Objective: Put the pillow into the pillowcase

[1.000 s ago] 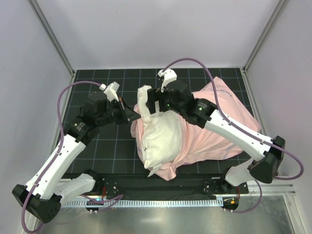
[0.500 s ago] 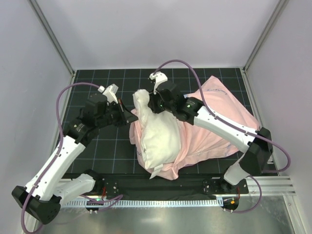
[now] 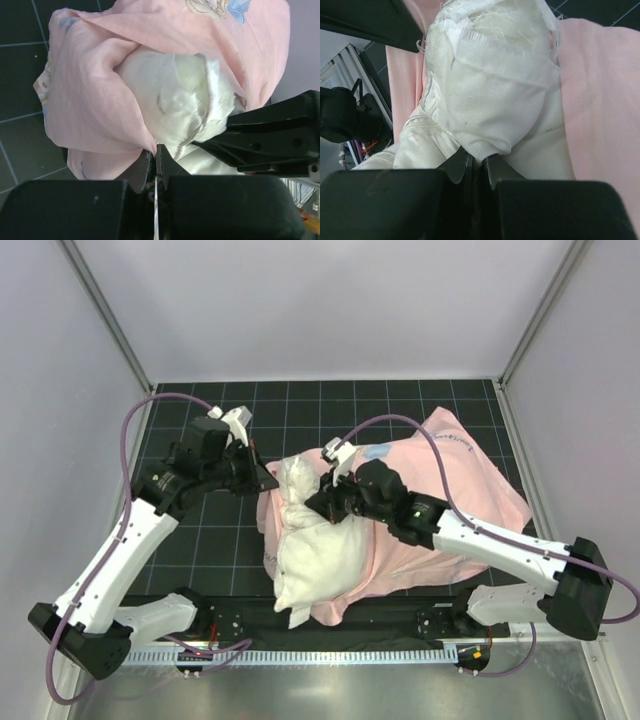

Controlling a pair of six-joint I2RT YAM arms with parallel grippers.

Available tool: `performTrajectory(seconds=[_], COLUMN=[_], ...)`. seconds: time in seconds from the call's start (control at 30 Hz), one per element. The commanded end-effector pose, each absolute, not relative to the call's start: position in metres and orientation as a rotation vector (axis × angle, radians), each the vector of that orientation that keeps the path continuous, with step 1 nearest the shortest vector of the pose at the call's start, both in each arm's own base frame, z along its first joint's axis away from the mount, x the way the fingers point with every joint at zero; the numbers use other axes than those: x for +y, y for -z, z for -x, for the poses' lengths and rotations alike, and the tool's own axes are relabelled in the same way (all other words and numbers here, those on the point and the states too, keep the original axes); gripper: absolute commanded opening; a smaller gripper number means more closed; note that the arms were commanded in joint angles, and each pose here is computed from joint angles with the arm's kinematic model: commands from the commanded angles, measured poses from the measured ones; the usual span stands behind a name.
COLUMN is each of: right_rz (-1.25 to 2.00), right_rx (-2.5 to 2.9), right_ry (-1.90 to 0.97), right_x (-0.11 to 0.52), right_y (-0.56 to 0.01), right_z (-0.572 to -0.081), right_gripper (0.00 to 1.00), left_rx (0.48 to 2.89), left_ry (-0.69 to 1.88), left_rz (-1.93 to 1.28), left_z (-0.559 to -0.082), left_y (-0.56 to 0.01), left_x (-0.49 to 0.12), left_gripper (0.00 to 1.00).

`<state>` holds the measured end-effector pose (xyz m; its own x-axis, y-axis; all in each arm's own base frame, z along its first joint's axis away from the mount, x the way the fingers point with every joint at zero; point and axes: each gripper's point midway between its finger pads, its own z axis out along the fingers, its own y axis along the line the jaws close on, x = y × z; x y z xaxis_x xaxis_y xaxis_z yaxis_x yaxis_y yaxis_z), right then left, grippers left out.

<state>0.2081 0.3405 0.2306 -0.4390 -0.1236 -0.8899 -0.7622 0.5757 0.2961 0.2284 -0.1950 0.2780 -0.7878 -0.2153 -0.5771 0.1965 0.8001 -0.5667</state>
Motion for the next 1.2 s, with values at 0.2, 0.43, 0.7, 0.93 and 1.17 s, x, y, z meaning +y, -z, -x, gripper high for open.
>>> performTrajectory(seconds=[0.2,0.43,0.7,0.93,1.17], right_rz=[0.954,0.871,0.573,0.384,0.498], right_rx=[2.322,2.457,2.482,2.233,2.147], right_ry=[-0.956,-0.794,-0.617,-0.736,-0.902], right_x=[0.357,0.369,0.343,0.323,0.320], right_y=[-0.096,-0.059,-0.068,-0.169,-0.247], right_z=[-0.145,-0.171,-0.224,-0.262,-0.229], right_gripper=[0.04,0.04,0.04,0.32,0.69], left_rx=[1.847,1.757,1.783,2.024,2.097], left_ry=[0.942,1.078,1.159,1.097,1.028], left_rz=[-0.159,-0.305,-0.291,-0.184,-0.154], left_z=[-0.266,-0.231,-0.193,-0.192,-0.199], left_y=[-0.410,-0.452,-0.441,-0.327,-0.276], left_x=[-0.222,-0.252,-0.240,-0.233,-0.232], left_gripper=[0.00,0.00,0.00,0.00,0.00])
